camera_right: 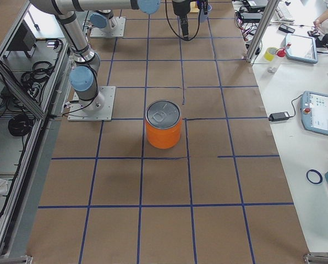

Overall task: Flip cup
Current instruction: 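Grasp the lying cup with the left gripper and lift it, then lower the cup upright onto the table with the left gripper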

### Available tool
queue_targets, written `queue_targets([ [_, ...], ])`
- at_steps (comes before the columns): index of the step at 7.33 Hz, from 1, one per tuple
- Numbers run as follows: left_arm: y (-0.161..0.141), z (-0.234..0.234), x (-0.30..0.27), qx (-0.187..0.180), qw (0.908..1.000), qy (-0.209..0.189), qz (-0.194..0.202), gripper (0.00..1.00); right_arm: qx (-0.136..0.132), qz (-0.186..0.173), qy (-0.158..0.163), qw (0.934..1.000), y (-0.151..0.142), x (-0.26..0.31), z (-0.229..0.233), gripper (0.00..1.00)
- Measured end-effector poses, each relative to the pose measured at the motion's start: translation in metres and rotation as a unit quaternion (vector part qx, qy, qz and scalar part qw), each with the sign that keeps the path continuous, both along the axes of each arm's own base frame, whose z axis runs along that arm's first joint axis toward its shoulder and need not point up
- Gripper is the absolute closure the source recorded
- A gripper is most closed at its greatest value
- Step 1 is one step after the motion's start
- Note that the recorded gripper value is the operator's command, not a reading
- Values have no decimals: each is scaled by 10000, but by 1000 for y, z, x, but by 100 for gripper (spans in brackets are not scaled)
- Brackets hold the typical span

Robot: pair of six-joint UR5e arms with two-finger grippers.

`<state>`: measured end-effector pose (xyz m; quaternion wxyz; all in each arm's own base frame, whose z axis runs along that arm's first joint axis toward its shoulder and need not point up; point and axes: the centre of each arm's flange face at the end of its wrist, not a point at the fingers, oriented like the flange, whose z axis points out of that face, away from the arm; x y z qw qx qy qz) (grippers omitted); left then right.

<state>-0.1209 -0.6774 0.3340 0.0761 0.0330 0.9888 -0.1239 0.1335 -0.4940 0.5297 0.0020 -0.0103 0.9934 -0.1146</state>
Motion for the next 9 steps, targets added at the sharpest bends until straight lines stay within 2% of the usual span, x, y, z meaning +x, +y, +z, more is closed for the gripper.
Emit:
queue_targets([
  [1, -1, -15, 17, 66, 10000, -24, 44, 100, 2, 0, 2, 10000, 0, 0, 0, 0],
  [3, -6, -48, 34, 113, 9996, 234, 138, 100, 11, -2, 6, 10000, 0, 0, -1, 0],
  [6, -8, -71, 53, 187, 9985, 474, 221, 100, 27, 5, 15, 10000, 1, 1, -2, 0],
  [7, -4, -78, 54, 251, 9982, 486, 226, 14, 32, 7, 16, 10000, 1, 1, -2, 0],
  [8, -1, -80, 54, 278, 9982, 490, 223, 0, 33, 10, 17, 10000, 1, 1, -3, 0],
  [9, 1, -75, 54, 295, 9981, 492, 221, 0, 36, 6, 19, 10000, 1, 1, -3, 0],
])
